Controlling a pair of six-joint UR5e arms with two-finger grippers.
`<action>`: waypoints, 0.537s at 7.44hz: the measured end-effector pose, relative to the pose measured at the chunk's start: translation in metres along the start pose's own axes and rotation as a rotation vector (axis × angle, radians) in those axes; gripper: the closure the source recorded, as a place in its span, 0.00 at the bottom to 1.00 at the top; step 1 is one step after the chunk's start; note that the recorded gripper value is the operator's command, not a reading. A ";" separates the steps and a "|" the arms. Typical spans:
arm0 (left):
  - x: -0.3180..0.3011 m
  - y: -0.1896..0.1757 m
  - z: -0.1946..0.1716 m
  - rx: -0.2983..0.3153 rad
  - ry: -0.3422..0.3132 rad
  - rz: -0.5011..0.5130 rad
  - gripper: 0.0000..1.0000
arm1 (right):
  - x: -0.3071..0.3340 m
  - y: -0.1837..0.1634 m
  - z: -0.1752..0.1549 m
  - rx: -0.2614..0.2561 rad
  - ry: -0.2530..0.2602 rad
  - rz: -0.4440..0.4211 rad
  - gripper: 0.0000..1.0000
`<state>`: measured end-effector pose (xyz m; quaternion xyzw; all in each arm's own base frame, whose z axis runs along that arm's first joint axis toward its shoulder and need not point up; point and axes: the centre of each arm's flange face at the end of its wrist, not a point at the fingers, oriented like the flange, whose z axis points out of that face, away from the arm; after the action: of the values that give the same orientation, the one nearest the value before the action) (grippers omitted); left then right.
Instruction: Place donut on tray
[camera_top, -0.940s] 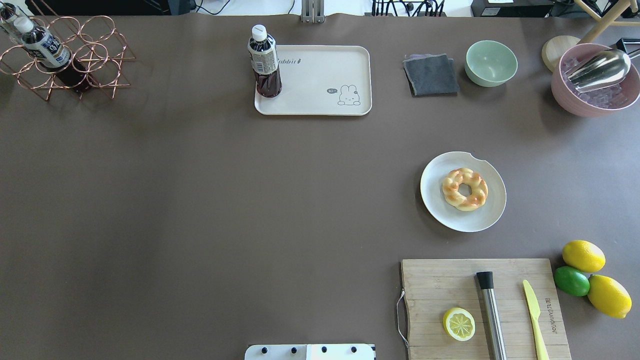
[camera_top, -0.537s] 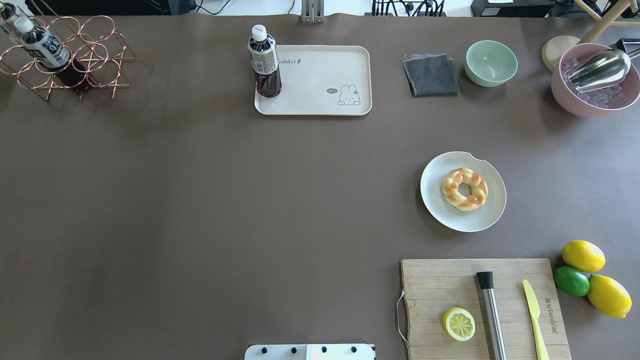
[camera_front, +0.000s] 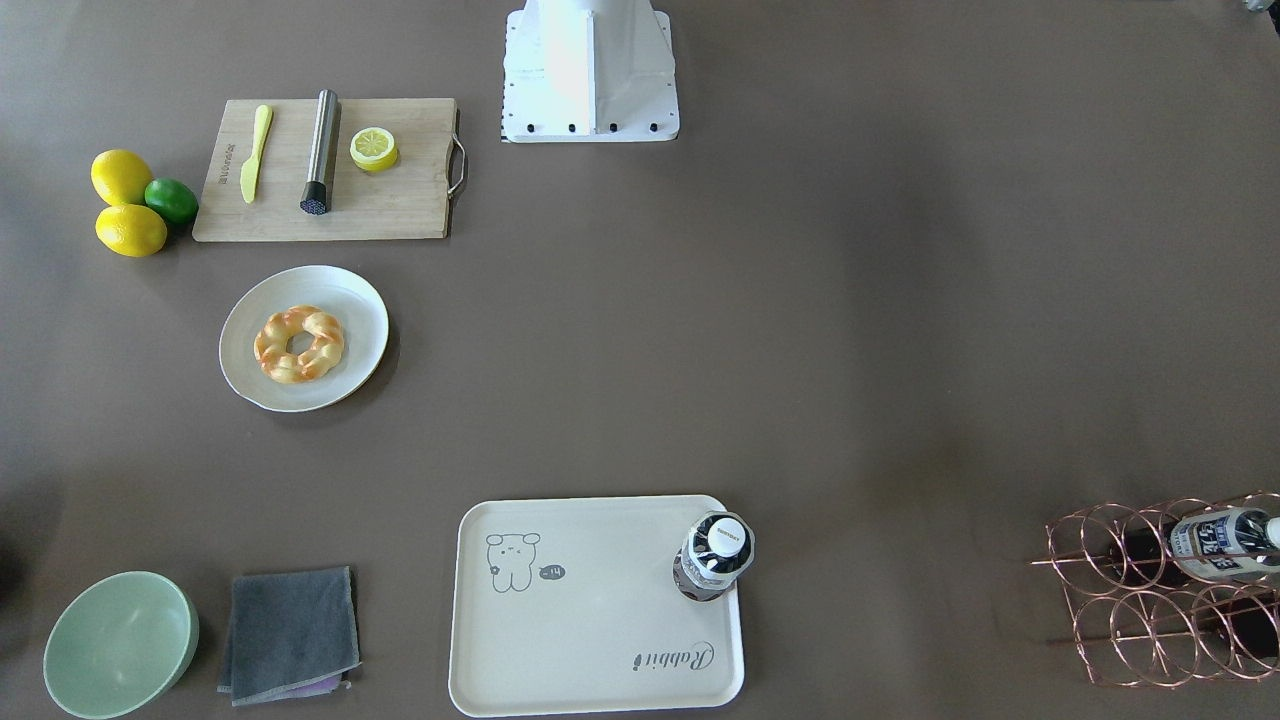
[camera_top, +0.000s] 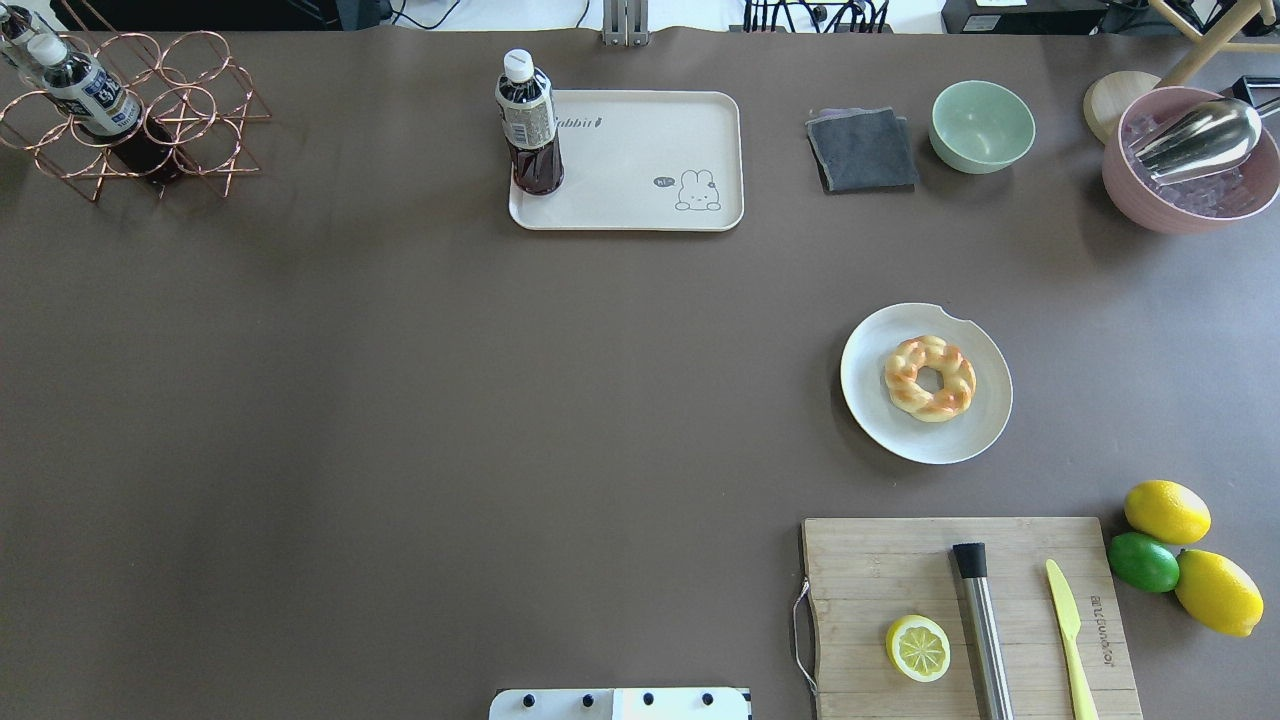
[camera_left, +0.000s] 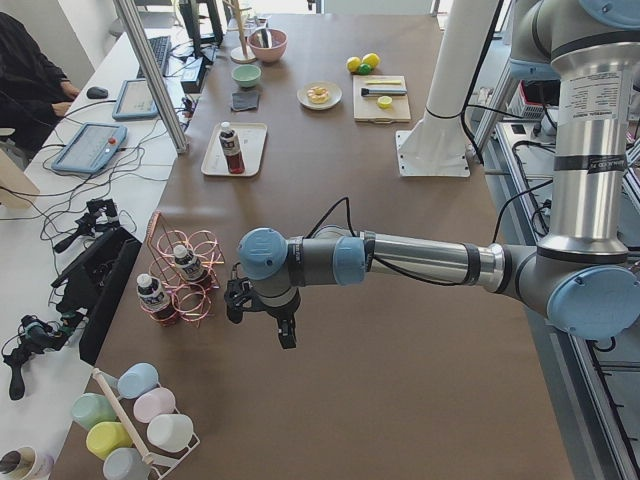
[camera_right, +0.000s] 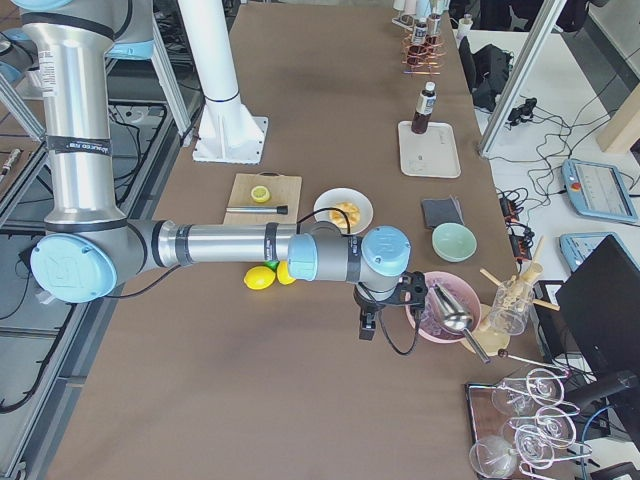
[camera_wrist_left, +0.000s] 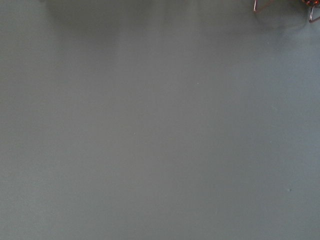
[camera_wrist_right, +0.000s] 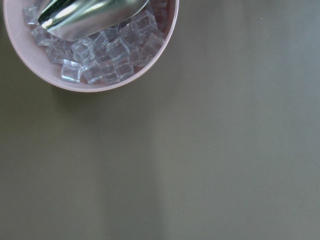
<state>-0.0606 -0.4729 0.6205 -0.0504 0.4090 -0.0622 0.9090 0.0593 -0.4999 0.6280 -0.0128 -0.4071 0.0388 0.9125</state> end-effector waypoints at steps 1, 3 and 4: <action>0.000 0.000 0.000 0.000 -0.001 0.000 0.02 | 0.000 0.000 0.000 0.001 0.000 0.000 0.00; 0.000 0.000 0.000 0.000 -0.001 0.001 0.02 | -0.001 -0.001 0.000 0.000 0.001 -0.002 0.00; 0.000 0.000 0.000 0.000 -0.002 0.001 0.02 | 0.000 0.000 0.001 -0.001 0.001 -0.002 0.00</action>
<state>-0.0605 -0.4730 0.6208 -0.0501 0.4084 -0.0619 0.9093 0.0587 -0.5000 0.6281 -0.0127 -0.4067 0.0377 0.9127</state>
